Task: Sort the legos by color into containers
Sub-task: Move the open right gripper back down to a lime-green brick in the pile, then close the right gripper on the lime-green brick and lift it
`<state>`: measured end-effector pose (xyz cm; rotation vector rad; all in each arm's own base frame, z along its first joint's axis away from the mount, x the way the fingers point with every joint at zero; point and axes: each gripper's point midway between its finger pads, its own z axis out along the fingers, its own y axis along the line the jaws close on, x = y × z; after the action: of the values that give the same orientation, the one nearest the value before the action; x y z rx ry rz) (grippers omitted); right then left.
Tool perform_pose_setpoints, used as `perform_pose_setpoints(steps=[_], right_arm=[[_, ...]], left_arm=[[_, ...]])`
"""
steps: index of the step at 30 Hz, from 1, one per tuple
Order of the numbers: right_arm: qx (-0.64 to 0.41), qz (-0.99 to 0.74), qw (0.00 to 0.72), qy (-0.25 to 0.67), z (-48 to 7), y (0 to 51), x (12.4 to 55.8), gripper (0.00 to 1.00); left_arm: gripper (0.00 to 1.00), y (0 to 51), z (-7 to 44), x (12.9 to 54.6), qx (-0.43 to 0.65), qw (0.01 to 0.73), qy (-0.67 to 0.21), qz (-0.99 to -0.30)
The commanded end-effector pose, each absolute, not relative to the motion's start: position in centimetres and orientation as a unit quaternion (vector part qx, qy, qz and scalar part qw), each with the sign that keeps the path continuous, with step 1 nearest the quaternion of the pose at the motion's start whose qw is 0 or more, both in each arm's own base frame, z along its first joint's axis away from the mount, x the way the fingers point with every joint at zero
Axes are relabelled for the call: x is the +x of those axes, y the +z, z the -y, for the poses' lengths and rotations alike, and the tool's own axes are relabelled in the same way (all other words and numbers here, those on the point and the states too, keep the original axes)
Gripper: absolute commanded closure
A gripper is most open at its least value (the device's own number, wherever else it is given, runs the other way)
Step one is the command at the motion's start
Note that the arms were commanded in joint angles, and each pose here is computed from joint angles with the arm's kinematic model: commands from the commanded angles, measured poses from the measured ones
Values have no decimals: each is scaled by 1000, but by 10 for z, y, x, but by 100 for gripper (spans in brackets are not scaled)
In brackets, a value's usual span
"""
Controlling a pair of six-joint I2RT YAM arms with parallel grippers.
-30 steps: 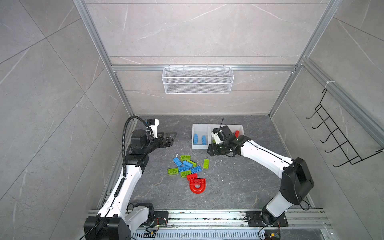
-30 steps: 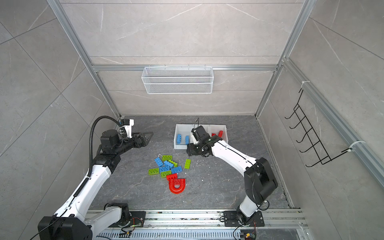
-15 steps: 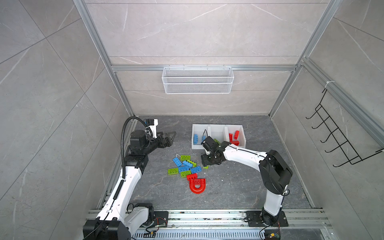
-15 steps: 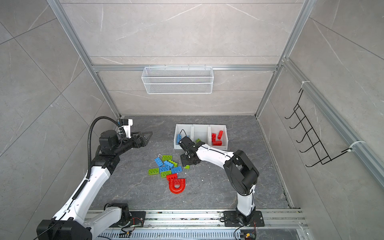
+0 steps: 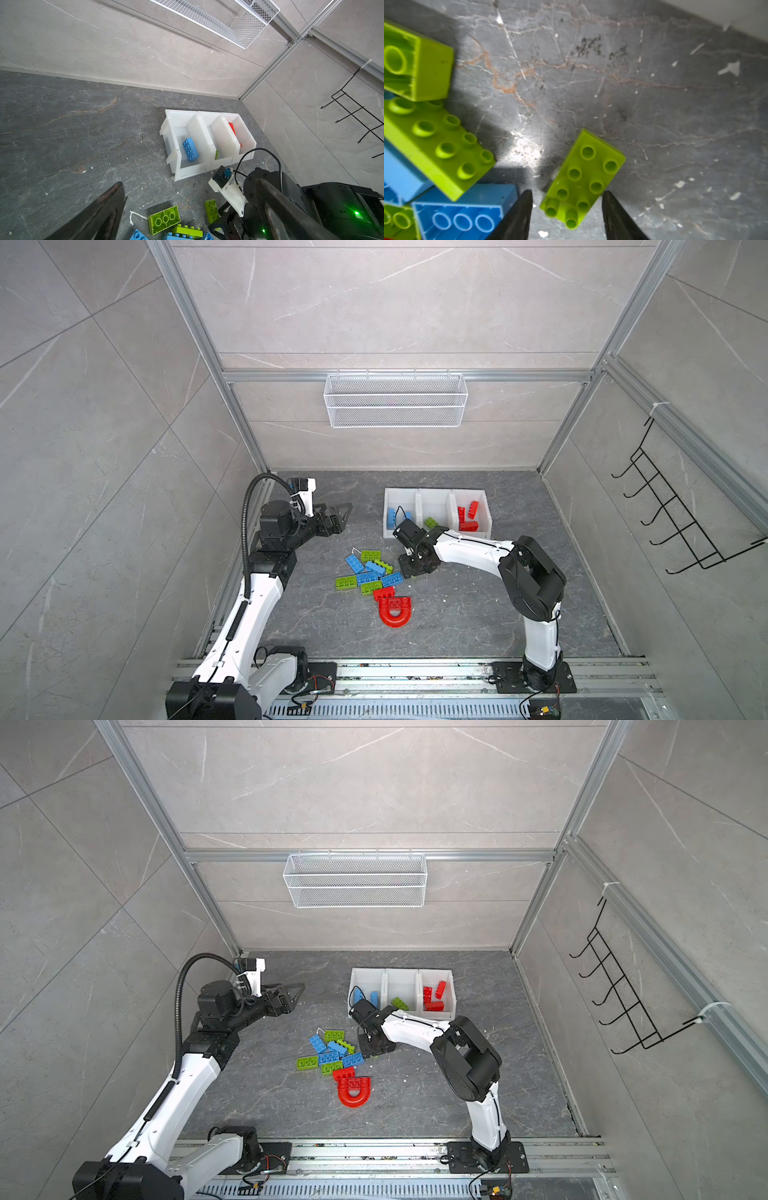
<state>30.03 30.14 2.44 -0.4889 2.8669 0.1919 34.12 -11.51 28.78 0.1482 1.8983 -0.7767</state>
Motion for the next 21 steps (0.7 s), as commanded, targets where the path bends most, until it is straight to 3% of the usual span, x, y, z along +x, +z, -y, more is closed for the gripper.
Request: perform_pose_setpoints(steps=[1, 18, 21], right_arm=[[-165, -979, 109, 48, -297, 23, 300, 47], [-176, -978, 101, 39, -287, 17, 293, 60], [-178, -977, 113, 37, -283, 25, 294, 66]], left_arm=[[0, 305, 117, 337, 77, 539, -331, -770], [0, 311, 117, 333, 81, 548, -327, -765], [0, 311, 116, 333, 81, 548, -327, -766]])
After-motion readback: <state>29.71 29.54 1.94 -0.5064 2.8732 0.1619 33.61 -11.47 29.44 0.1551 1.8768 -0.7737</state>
